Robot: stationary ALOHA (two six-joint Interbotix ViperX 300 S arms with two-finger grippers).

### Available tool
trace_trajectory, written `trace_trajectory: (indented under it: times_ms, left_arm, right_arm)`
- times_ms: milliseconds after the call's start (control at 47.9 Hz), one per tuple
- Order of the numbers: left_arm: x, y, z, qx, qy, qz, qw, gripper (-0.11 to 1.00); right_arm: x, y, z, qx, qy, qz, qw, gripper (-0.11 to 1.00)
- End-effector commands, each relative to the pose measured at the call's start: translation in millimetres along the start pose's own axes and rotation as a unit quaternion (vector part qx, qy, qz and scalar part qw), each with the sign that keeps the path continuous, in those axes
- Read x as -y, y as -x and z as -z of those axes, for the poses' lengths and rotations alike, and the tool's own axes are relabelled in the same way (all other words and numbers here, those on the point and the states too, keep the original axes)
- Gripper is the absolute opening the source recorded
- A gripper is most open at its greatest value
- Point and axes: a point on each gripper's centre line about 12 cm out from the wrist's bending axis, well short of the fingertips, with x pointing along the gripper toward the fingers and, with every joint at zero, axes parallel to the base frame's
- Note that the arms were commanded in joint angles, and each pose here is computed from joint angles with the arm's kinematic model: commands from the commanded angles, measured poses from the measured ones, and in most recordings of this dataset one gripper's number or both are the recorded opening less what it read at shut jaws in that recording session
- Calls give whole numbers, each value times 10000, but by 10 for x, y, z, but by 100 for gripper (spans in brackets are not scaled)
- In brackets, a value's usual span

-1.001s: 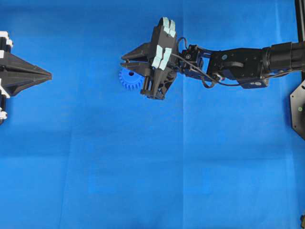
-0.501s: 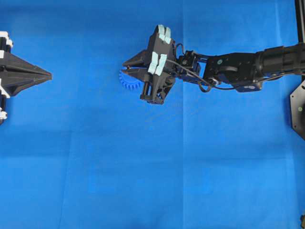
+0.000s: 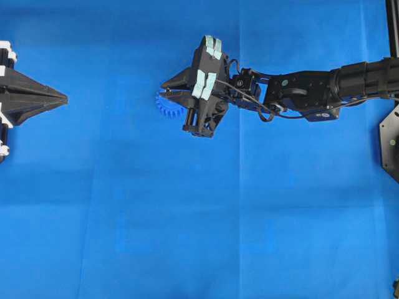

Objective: Insert the shaft placed at a random location into the center hole of the small gear at another random location.
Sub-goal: 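Align the held shaft above the gear's center hole with the right gripper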

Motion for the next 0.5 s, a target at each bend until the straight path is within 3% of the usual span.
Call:
trace_trajectory:
  times_ms: [0, 230, 480]
  left_arm:
    - [-4, -17, -35, 54, 0, -11, 10000, 0]
    - [-4, -17, -33, 47, 0, -11, 10000, 0]
    - [-4, -16, -28, 47, 0, -11, 10000, 0]
  right_arm:
    - [-31, 46, -132, 194, -13, -37, 9998, 2]
    - [-67, 178, -331, 427, 30, -96, 9990, 2]
    - [-59, 174, -317, 437, 81, -94, 9990, 2]
